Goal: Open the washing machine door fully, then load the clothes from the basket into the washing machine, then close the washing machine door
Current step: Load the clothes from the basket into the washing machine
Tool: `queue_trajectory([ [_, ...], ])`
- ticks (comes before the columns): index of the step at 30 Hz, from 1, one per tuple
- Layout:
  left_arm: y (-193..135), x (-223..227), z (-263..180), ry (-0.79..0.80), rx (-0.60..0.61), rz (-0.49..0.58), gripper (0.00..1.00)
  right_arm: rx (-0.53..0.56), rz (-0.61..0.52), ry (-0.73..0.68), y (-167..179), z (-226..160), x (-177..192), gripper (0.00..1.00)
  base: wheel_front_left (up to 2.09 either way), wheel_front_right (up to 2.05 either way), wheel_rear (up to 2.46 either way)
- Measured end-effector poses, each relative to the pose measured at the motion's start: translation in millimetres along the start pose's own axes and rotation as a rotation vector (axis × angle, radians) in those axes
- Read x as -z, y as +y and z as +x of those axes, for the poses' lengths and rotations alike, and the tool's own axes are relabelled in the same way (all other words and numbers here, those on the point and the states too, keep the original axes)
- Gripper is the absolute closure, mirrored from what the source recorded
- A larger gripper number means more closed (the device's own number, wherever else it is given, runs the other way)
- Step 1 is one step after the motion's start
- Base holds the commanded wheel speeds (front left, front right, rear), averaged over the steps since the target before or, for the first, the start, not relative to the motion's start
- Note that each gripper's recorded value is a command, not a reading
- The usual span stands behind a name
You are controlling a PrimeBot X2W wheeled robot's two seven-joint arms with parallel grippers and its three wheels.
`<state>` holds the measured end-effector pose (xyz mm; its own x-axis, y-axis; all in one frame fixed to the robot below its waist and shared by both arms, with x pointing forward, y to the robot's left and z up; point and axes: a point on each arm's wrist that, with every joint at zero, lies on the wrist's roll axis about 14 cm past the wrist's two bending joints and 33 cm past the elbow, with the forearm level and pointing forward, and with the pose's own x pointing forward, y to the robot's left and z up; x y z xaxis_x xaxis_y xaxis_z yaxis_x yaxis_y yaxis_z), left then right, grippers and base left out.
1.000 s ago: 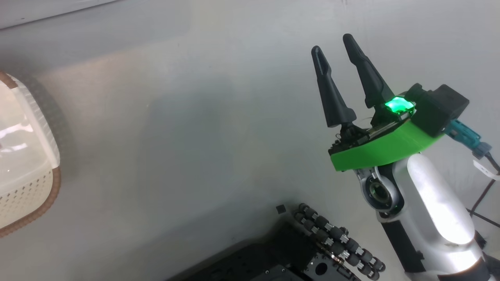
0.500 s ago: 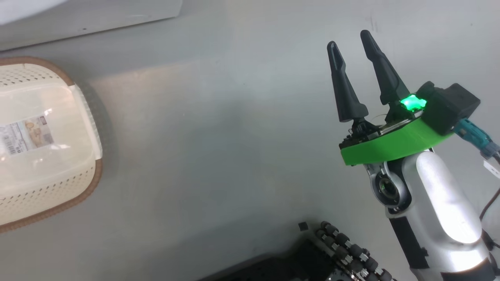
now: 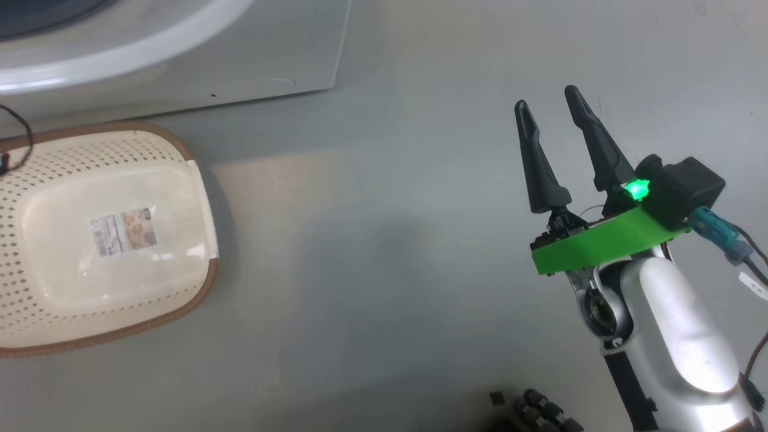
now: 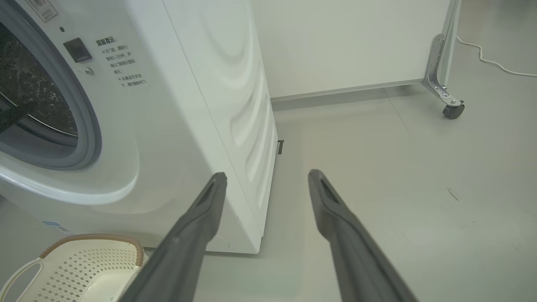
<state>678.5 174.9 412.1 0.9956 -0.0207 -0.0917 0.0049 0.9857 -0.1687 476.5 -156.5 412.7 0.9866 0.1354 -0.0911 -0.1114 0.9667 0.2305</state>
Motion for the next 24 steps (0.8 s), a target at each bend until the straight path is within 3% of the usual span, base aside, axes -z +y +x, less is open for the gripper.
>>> queue_trajectory([
  [24,5,-37,-210,-0.072,-0.084,0.038,0.00,-0.088,-0.046,-0.086,47,-47,-48,0.00,0.00,0.00,0.00],
])
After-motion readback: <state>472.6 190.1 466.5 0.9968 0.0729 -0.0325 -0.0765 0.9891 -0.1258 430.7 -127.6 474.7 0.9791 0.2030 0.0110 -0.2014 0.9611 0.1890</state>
